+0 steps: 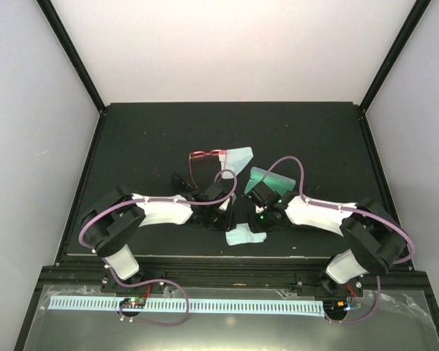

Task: Organize the sunglasses
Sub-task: Fold the glasses cleaning cloth at the center of the board.

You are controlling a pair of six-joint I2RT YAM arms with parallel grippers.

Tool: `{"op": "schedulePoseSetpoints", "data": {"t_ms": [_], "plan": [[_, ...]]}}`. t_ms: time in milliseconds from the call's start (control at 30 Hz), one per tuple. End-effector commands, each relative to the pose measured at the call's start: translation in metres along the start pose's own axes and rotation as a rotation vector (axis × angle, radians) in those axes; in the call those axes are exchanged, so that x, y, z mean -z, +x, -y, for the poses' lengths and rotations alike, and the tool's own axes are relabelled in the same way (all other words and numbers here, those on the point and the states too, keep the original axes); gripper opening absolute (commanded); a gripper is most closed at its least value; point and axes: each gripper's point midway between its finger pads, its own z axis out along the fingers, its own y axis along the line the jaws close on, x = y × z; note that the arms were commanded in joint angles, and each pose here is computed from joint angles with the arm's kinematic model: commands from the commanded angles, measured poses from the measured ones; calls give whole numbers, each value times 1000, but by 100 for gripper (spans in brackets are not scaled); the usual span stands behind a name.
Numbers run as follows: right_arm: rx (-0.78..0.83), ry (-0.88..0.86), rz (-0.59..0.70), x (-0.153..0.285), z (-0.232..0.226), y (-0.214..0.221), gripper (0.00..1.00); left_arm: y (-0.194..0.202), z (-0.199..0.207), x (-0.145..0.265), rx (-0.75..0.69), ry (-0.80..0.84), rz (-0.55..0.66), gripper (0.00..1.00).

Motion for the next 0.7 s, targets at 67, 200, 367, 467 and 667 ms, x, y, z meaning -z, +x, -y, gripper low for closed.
{"op": "schedulePoseSetpoints", "data": {"t_ms": [67, 200, 367, 467, 667], "plan": [[-25, 277, 80, 0, 52, -9, 18, 1, -42, 2, 61, -206, 30, 7], [-33, 371, 151, 11, 68, -17, 19, -2, -33, 10, 36, -181, 38, 7], [-29, 391, 248, 29, 72, -22, 24, -4, -17, 23, 15, -121, 47, 9], [-32, 368, 261, 37, 68, -22, 27, -6, -2, 31, 3, -51, 59, 12], [2, 218, 171, 31, 43, -8, 36, 0, 9, 40, 31, 15, 56, 16]]}}
